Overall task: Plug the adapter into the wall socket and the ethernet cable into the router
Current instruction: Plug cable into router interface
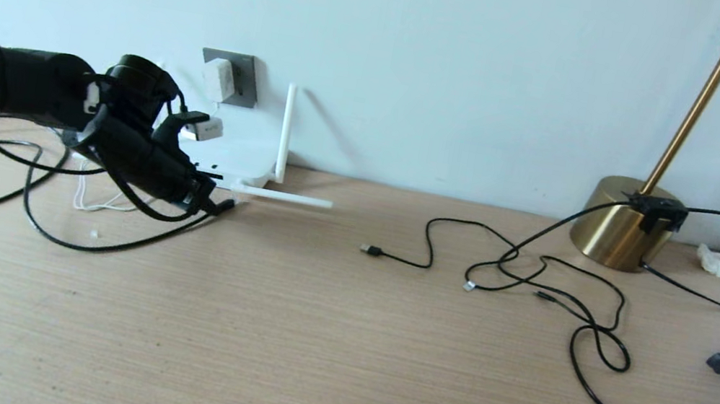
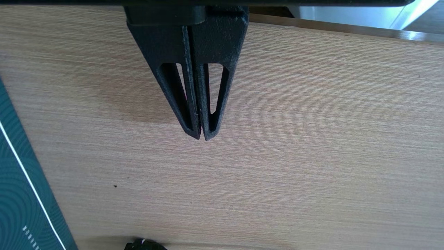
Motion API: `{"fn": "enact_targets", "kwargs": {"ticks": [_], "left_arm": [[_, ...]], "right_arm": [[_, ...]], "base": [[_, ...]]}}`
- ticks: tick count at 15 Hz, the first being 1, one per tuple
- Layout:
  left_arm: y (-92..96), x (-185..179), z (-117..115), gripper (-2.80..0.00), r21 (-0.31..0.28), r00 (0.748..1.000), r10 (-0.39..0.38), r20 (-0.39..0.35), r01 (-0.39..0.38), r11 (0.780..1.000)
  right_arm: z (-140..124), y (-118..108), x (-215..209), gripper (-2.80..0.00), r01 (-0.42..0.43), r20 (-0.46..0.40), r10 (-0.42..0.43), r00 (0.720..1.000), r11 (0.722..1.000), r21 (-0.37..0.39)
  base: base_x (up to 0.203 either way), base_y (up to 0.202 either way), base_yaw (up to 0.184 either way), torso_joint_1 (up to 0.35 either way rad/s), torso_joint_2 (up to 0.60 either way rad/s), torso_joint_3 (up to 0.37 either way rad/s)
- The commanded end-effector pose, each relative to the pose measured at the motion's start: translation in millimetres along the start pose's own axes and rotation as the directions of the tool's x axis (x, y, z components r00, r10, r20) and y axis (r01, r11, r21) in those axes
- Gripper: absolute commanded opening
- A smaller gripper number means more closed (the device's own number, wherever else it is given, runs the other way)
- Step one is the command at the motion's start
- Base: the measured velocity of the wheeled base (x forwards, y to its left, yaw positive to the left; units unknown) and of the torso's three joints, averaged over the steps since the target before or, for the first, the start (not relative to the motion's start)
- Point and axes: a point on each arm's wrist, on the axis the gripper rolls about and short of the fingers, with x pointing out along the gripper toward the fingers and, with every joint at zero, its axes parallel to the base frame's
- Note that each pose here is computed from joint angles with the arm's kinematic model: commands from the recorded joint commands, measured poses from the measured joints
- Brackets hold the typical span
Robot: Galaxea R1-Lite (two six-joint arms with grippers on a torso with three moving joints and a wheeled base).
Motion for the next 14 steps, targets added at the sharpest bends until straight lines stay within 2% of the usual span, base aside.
{"fn": "enact_targets", "kwargs": {"ticks": [1,2,3,4,5,6,8,9,10,11,12,14], "left_arm": [[-11.9,-29,-3,-2.80,-0.003,0.996,-0.078,0.041,0.078,0.997],[-21.0,-51,-7,-2.80,-0.011,0.989,-0.132,0.072,0.134,0.991],[-34.2,-79,-14,-2.80,-0.018,0.973,-0.203,0.108,0.206,0.978],[-50.7,-110,-25,-2.80,-0.022,0.949,-0.283,0.137,0.288,0.957],[-67.9,-137,-40,-2.80,-0.032,0.919,-0.363,0.151,0.372,0.928],[-85.8,-162,-58,-2.80,-0.059,0.877,-0.454,0.154,0.467,0.882],[-114.0,-194,-96,-2.80,-0.146,0.781,-0.606,0.151,0.623,0.768],[-128.0,-204,-113,-2.80,-0.198,0.723,-0.678,0.130,0.689,0.697],[-140.9,-208,-122,-2.80,-0.230,0.669,-0.737,0.095,0.736,0.637],[-150.1,-209,-123,-2.80,-0.265,0.624,-0.778,0.066,0.763,0.589],[-156.8,-208,-119,-2.80,-0.293,0.591,-0.805,0.059,0.781,0.552],[-165.8,-190,-100,-2.80,-0.286,0.551,-0.832,0.067,0.809,0.513]], "right_arm": [[0,0,0,-2.80,0.002,-0.001,-0.002,1.000,1.000,0.011],[0,0,0,-2.80,0.012,0.007,-0.013,1.000,0.999,0.031],[8,-1,-1,-2.80,0.019,0.067,-0.023,0.997,0.998,0.066],[23,0,-7,-2.80,-0.030,0.156,0.011,0.988,0.992,0.121],[42,2,-15,-2.80,-0.129,0.208,0.095,0.974,0.979,0.158],[59,4,-17,-2.80,-0.219,0.196,0.182,0.964,0.957,0.189],[93,8,-3,-2.80,-0.362,0.080,0.353,0.932,0.895,0.261],[111,9,11,-2.80,-0.416,0.005,0.436,0.900,0.854,0.312],[129,11,29,-2.80,-0.451,-0.060,0.507,0.860,0.809,0.377],[146,13,48,-2.80,-0.474,-0.107,0.574,0.812,0.755,0.453],[164,14,69,-2.80,-0.484,-0.139,0.641,0.755,0.687,0.542],[195,19,112,-2.80,-0.453,-0.172,0.752,0.637,0.545,0.705]], "base": [[0.000,0.000,0.000,0.000,0.00,0.000],[0.000,0.000,0.000,0.000,0.00,0.000],[0.000,0.000,0.000,0.000,0.00,0.000],[0.000,0.000,0.000,0.000,0.00,0.000],[0.000,0.000,0.000,0.000,0.00,0.000],[0.000,0.000,0.000,0.000,0.00,0.000],[0.000,0.000,0.000,0.000,0.00,0.000],[0.000,0.000,0.000,0.000,0.00,0.000],[0.000,0.000,0.000,0.000,0.00,0.000],[0.000,0.000,0.000,0.000,0.00,0.000],[0.000,0.000,0.000,0.000,0.00,0.000],[0.000,0.000,0.000,0.000,0.00,0.000]]}}
